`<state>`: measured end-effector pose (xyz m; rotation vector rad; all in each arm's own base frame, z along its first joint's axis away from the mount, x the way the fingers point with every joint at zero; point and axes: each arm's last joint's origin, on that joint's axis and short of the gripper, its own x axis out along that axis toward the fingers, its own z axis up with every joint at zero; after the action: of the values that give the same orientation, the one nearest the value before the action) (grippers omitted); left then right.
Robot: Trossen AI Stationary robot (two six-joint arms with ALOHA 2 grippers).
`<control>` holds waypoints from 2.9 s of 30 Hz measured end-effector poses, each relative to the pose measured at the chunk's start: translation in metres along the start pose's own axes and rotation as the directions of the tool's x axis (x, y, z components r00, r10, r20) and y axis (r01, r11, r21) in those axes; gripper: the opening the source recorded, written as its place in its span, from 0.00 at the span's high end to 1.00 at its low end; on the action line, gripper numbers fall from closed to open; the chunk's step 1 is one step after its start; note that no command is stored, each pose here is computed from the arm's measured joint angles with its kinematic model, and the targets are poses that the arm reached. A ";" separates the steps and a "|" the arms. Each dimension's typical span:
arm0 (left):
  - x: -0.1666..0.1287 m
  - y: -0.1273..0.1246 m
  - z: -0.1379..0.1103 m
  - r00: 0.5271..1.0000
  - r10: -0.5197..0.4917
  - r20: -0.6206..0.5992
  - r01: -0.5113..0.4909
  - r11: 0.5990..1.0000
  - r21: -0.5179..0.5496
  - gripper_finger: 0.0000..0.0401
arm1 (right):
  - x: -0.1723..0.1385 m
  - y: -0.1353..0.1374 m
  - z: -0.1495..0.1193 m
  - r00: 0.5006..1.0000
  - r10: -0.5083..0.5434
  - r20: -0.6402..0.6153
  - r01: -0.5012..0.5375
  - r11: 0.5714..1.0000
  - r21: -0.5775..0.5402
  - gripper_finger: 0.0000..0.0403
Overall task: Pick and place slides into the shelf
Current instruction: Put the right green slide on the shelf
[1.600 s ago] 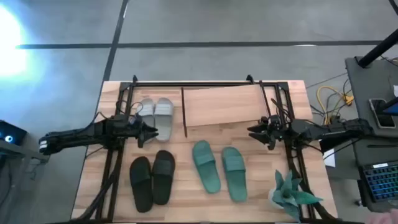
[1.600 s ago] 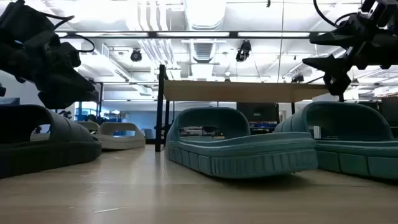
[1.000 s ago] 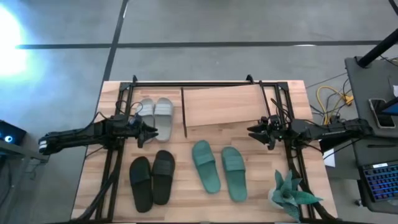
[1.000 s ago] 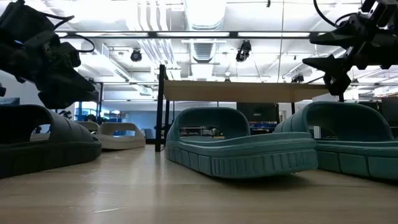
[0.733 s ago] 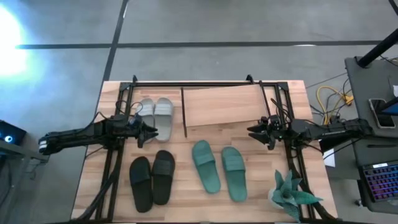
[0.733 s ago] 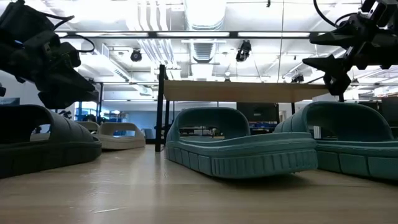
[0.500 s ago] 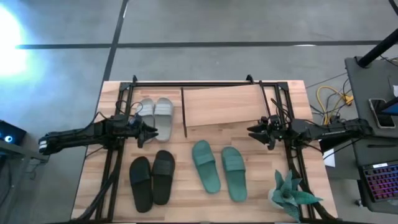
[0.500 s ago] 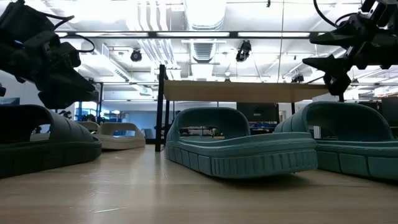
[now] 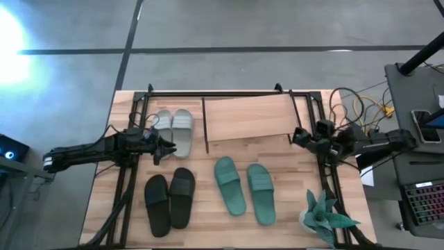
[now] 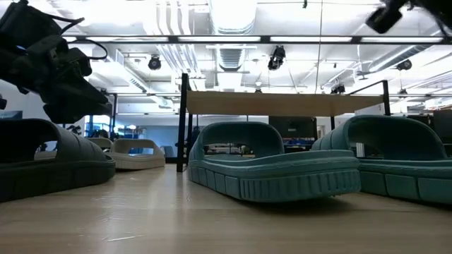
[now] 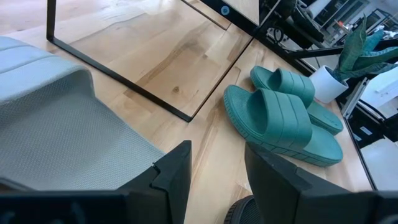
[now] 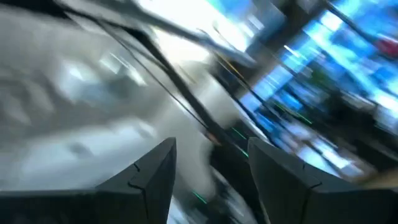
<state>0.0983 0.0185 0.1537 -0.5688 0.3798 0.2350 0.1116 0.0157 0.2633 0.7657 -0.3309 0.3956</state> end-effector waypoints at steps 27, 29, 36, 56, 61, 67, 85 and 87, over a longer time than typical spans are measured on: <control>0.000 0.000 0.000 1.000 0.000 0.001 0.000 1.000 0.000 0.66 | 0.221 0.029 -0.070 -0.210 -0.941 -0.263 0.097 0.248 -0.964 0.52; 0.000 0.000 0.000 1.000 0.000 0.000 0.000 1.000 0.000 0.66 | 0.221 0.037 -0.085 -0.238 -0.943 -0.234 0.023 0.235 -0.972 0.52; 0.000 0.000 0.000 1.000 -0.001 0.003 0.001 1.000 0.000 0.66 | 0.201 0.065 -0.135 -0.213 -0.938 -0.274 -0.073 0.295 -0.953 0.52; 0.000 0.000 0.000 1.000 -0.002 0.004 0.002 1.000 0.000 0.66 | 0.164 0.020 -0.228 -0.237 -0.943 -0.234 -0.032 0.248 -0.968 0.52; 0.000 0.000 0.000 1.000 -0.003 0.005 0.003 1.000 0.000 0.66 | 0.161 0.010 -0.234 -0.216 -0.965 -0.146 -0.053 0.161 -0.985 0.52; 0.000 0.000 0.000 1.000 -0.002 0.005 0.002 1.000 0.000 0.66 | 0.156 -0.006 -0.236 -0.234 -0.968 -0.088 -0.047 0.102 -0.994 0.52; 0.000 0.000 0.000 1.000 -0.002 0.004 0.002 1.000 0.000 0.66 | 0.149 -0.062 -0.220 -0.321 -0.947 -0.032 0.087 0.004 -0.996 0.62; 0.000 0.000 0.000 1.000 -0.002 0.003 0.002 1.000 0.000 0.66 | 0.149 -0.066 -0.220 -0.321 -0.946 -0.035 0.102 0.002 -0.995 0.71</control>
<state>0.0985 0.0186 0.1539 -0.5685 0.3760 0.2344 0.3047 0.1645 0.1386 -0.4157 1.2573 -0.6683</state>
